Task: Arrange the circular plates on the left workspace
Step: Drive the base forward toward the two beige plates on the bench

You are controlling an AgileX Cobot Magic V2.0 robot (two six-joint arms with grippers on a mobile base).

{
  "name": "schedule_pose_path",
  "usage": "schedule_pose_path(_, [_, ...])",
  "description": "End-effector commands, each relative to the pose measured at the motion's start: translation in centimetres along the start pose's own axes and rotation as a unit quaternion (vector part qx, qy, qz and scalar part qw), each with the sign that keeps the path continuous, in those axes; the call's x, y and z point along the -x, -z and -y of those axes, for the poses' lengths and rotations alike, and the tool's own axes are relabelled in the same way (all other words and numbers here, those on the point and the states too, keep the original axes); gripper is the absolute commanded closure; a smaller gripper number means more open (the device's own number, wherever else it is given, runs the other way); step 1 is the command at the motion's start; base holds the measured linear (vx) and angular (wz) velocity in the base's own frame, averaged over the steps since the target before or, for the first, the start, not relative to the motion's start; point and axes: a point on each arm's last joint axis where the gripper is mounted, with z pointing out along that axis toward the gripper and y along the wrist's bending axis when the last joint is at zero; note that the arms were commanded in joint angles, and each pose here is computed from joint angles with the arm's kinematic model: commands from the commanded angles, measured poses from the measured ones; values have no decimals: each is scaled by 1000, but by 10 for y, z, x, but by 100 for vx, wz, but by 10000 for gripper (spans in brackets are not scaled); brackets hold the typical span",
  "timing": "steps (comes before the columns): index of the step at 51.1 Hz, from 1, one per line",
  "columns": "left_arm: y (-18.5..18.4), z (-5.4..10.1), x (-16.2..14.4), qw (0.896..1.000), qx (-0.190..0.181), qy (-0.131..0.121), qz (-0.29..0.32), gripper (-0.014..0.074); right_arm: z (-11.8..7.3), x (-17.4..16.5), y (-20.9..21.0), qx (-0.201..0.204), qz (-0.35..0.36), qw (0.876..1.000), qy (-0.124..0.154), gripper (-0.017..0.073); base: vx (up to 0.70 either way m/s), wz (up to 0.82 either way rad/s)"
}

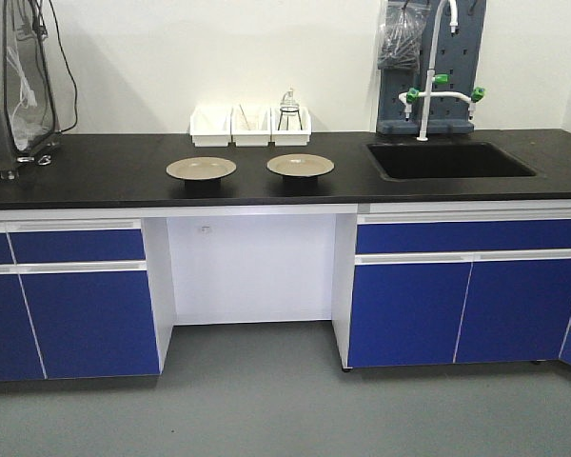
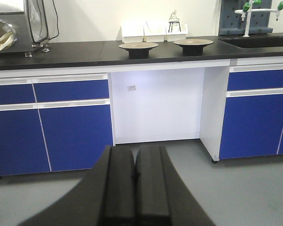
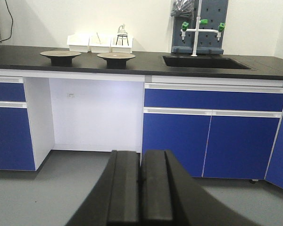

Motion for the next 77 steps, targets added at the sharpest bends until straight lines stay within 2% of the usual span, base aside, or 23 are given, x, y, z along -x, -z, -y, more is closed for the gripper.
schedule_pose_path(1, [0,0,1,999,1,5,36,594,0,2,0,-4,37,999,7,565,0,0])
schedule_pose_path(47, [0,0,1,999,1,5,36,594,0,2,0,-4,38,999,7,565,3,2])
schedule_pose_path(77, [0,0,1,999,0,5,36,594,0,2,0,-4,38,999,7,565,34,-9])
